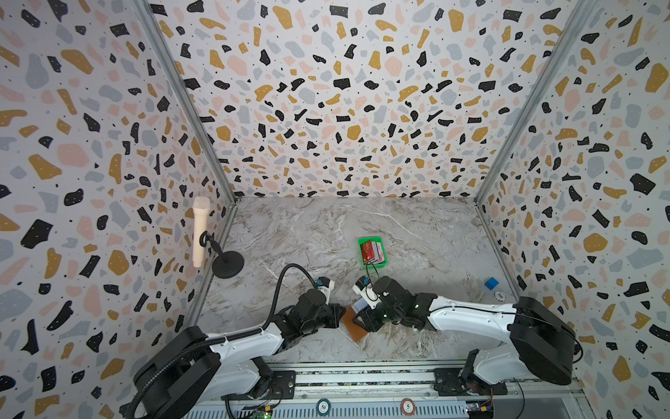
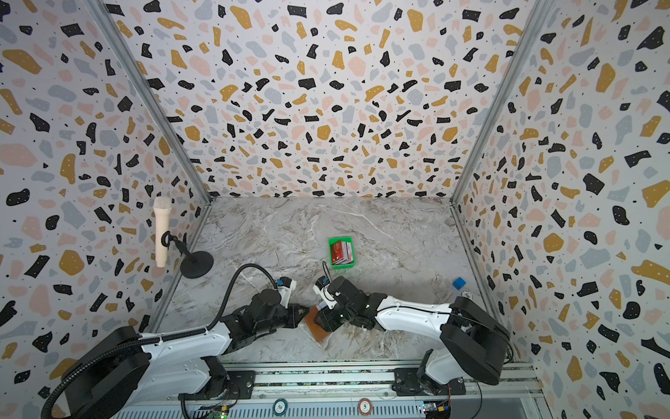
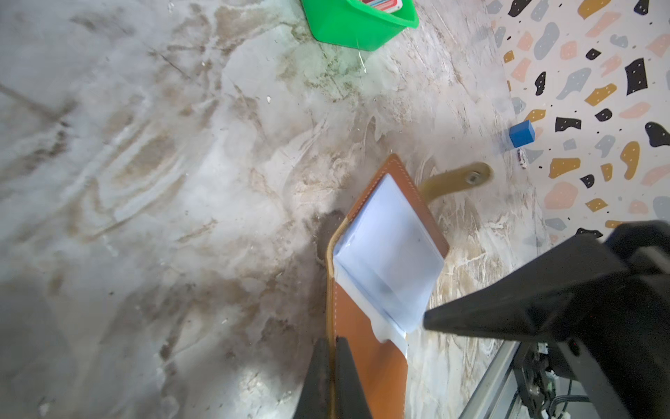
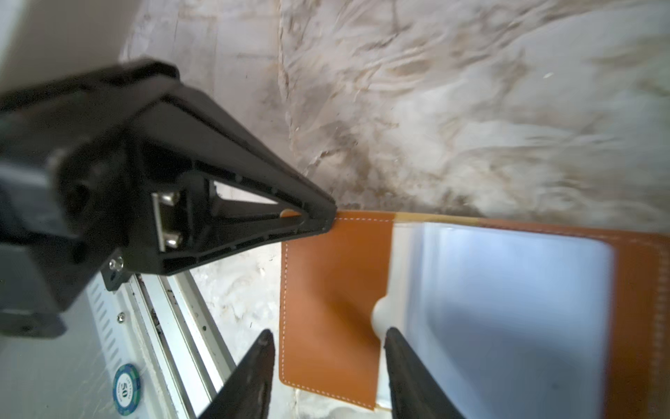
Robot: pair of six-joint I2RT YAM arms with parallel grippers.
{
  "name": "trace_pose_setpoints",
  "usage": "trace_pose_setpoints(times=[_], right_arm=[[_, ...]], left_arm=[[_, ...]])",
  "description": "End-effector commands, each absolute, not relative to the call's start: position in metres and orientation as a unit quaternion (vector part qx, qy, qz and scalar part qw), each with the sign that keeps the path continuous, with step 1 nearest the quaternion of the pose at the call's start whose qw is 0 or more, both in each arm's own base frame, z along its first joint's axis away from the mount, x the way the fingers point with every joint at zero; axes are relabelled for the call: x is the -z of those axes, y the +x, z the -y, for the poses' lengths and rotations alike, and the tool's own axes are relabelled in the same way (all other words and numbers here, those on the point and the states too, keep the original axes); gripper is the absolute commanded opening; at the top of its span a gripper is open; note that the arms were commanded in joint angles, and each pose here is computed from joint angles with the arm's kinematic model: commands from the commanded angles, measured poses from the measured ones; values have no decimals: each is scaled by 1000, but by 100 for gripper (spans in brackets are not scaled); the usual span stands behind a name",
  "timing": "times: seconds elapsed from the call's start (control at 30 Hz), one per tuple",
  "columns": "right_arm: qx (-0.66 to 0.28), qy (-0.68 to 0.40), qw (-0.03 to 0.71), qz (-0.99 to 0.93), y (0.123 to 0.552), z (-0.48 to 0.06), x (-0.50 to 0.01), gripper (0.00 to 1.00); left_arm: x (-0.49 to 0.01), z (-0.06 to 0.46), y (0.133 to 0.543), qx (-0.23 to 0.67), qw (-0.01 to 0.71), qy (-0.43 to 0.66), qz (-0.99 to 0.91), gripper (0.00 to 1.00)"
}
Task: Insert credit cards into a card holder
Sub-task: Open the card holder at the center of the table.
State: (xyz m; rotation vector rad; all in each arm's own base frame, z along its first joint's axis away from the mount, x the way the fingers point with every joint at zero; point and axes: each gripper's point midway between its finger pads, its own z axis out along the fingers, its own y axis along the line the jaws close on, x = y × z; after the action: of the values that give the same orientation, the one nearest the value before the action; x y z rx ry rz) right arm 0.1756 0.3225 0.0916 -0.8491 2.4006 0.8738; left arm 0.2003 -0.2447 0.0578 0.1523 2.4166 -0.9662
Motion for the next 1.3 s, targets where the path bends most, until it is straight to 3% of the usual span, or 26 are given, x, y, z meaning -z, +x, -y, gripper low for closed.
trace_pose_setpoints(times=[0.0,0.33,0.5,0.8,0.93,1.07,1.27], right_arm=[[-292,-275,270,-875,201,-298,-116,52],[-282,-182,282,-899,237,-248,-103,55],[-306,-241,269,-881,228,-266,-103,49],[-294,-266,211,-893,204,-281,-59,39],[-295,-264,191,-898,198,-291,-41,37],[-297,-256,182,-902,196,-298,-31,35],[-311,-257,190,-895,196,-318,-40,34]], left_arm=[[-72,251,212,341,292,89,-889,0],[-79,262,224,315,301,137,-890,0],[-83,271,229,302,296,177,-889,0],[-74,288,243,284,269,213,-895,0],[-75,291,249,294,271,200,-895,17],[-107,291,251,351,308,163,-869,34],[-154,272,243,374,361,132,-844,44]])
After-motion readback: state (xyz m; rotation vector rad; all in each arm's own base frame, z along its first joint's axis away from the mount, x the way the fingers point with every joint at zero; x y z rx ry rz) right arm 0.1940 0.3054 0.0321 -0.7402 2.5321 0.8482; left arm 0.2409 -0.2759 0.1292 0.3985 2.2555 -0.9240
